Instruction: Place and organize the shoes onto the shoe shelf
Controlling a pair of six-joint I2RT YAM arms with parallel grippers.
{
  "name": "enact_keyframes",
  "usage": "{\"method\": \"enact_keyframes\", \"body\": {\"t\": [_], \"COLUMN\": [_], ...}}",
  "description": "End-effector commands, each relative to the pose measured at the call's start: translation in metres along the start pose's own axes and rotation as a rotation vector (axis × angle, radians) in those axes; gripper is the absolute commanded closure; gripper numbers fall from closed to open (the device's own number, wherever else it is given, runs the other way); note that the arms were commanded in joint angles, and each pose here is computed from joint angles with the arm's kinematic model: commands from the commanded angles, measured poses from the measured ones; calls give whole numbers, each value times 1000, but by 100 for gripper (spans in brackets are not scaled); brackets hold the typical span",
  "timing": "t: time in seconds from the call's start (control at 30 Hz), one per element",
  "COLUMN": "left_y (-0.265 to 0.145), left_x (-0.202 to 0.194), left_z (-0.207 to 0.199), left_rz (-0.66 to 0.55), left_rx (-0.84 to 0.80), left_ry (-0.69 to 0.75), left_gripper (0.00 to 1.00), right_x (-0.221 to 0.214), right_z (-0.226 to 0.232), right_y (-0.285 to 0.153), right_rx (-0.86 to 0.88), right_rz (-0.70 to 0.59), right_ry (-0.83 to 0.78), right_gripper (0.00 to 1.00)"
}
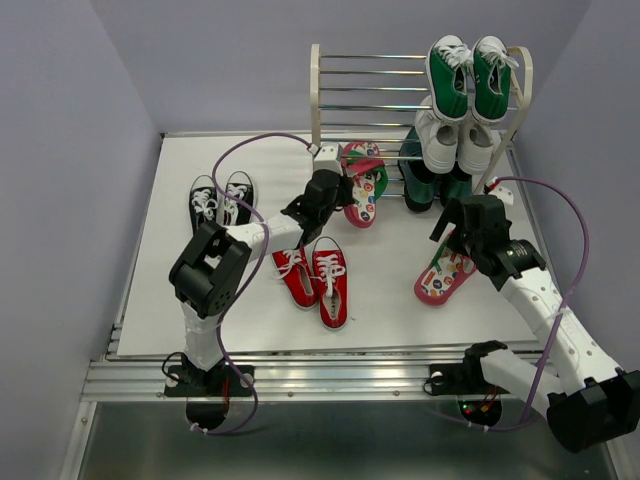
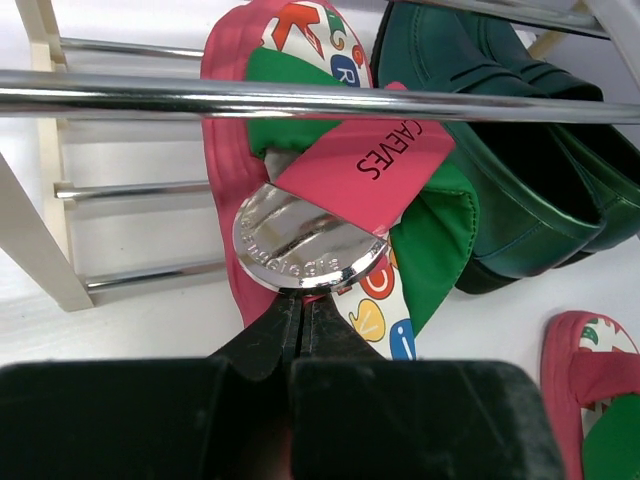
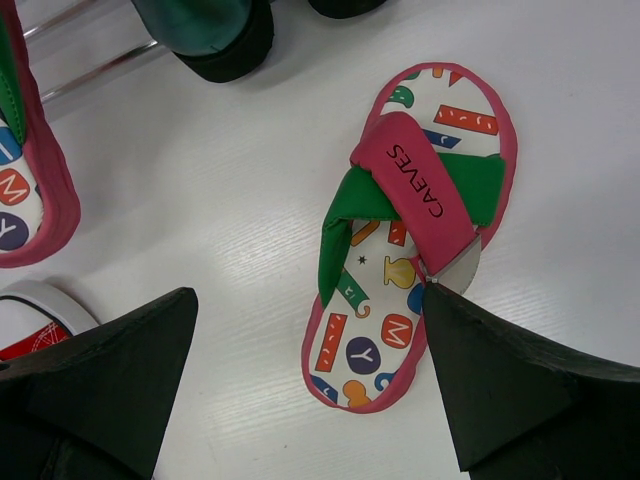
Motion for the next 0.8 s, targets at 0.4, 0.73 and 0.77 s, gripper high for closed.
{"method": "enact_keyframes", "body": {"t": [0.4, 0.73, 0.77], "left_y": [18, 23, 25], "left_x": [74, 75, 75], "left_z": [-34, -25, -23], "left_rz": [-286, -293, -292], "left_rx": [-89, -65, -62], "left_ry": [-21, 13, 27], "left_gripper": [100, 100, 100], "right_x": [15, 15, 16], "right_z": [-2, -2, -2], "right_y": [-5, -8, -9], "right_rx": [-8, 1, 1], "right_rz": [-82, -88, -94], "right_ry": [16, 19, 21], "right_gripper": [0, 0, 0]}}
Point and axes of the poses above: each gripper's point midway between its finger pads, its own y axis out along the fingers, its own z axis along the line the jaws close on, x = y × z, the point moved 7 cm from there along -y, back along the fingers, and after that the axes turned 14 degrees about -y, right-handed, at the moved point
